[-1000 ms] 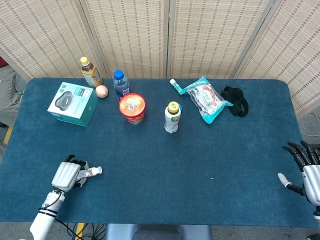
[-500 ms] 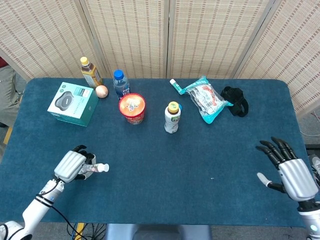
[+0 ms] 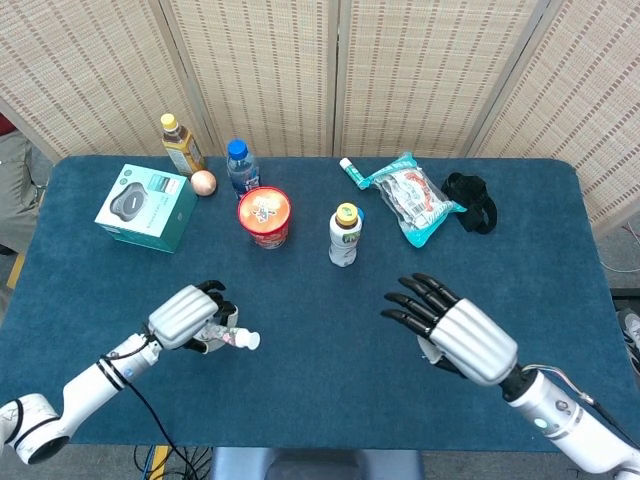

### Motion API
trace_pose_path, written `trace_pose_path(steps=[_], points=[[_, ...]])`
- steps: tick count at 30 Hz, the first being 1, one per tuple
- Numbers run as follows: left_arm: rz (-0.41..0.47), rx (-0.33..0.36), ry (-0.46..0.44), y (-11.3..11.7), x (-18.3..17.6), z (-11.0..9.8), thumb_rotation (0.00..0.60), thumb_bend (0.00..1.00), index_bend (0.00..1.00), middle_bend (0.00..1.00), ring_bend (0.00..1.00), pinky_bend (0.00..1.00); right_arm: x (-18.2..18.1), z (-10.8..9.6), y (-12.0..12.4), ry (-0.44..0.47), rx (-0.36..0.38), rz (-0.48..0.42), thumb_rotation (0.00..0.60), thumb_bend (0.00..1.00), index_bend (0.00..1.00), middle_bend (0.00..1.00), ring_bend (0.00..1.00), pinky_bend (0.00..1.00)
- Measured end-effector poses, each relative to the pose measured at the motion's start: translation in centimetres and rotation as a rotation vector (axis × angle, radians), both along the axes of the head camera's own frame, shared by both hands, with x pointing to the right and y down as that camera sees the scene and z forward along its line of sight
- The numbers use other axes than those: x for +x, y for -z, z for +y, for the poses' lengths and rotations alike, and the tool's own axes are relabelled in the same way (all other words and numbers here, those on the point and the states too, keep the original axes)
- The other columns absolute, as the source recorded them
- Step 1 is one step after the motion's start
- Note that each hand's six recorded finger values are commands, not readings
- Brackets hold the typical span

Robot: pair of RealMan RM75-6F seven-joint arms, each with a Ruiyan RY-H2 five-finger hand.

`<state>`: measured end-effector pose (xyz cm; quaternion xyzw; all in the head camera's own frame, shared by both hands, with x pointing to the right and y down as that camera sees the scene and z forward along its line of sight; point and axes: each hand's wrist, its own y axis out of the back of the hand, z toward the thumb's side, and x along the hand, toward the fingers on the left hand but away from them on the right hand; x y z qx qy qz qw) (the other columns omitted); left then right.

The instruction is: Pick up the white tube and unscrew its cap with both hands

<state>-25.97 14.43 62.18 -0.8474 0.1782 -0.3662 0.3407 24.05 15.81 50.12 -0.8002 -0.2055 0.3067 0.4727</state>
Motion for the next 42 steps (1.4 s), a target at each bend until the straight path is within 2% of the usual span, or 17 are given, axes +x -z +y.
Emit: trace_pose_path(steps=[5,8,19,30,42], points=[[0.013,-0.035,0.007,0.5,1.1,-1.5,0.6,0.44,0.62,0.7,0.47,0.19,-4.1,-0.5,-0.2,0.11,0.01,-0.01,0.6,0.97,0.25,0.19,0.03,0.1],[0.011,-0.068,0.017,0.5,1.5,-2.2,0.6,0.44,0.61,0.7,0.47,0.19,-6.0,-0.9,-0.3,0.145,0.032,-0.023,0.6,1.0,0.28,0.19,0.03,0.1],[0.021,-0.137,0.056,1.4,3.2,-5.1,0.6,0.44,0.62,0.71,0.47,0.19,-11.3,-1.6,-1.7,0.23,0.085,-0.013,0.6,1.0,0.31,0.19,0.01,0.09],[0.034,-0.207,0.091,1.2,3.8,-5.5,0.6,0.44,0.63,0.72,0.48,0.19,-13.7,-2.2,-3.7,0.234,0.13,0.015,0.6,1.0,0.31,0.19,0.0,0.07],[0.038,-0.216,0.086,1.0,4.5,-5.6,0.6,0.44,0.63,0.72,0.48,0.19,-15.9,-3.0,-5.5,0.236,0.152,0.023,0.6,1.0,0.31,0.19,0.0,0.07]])
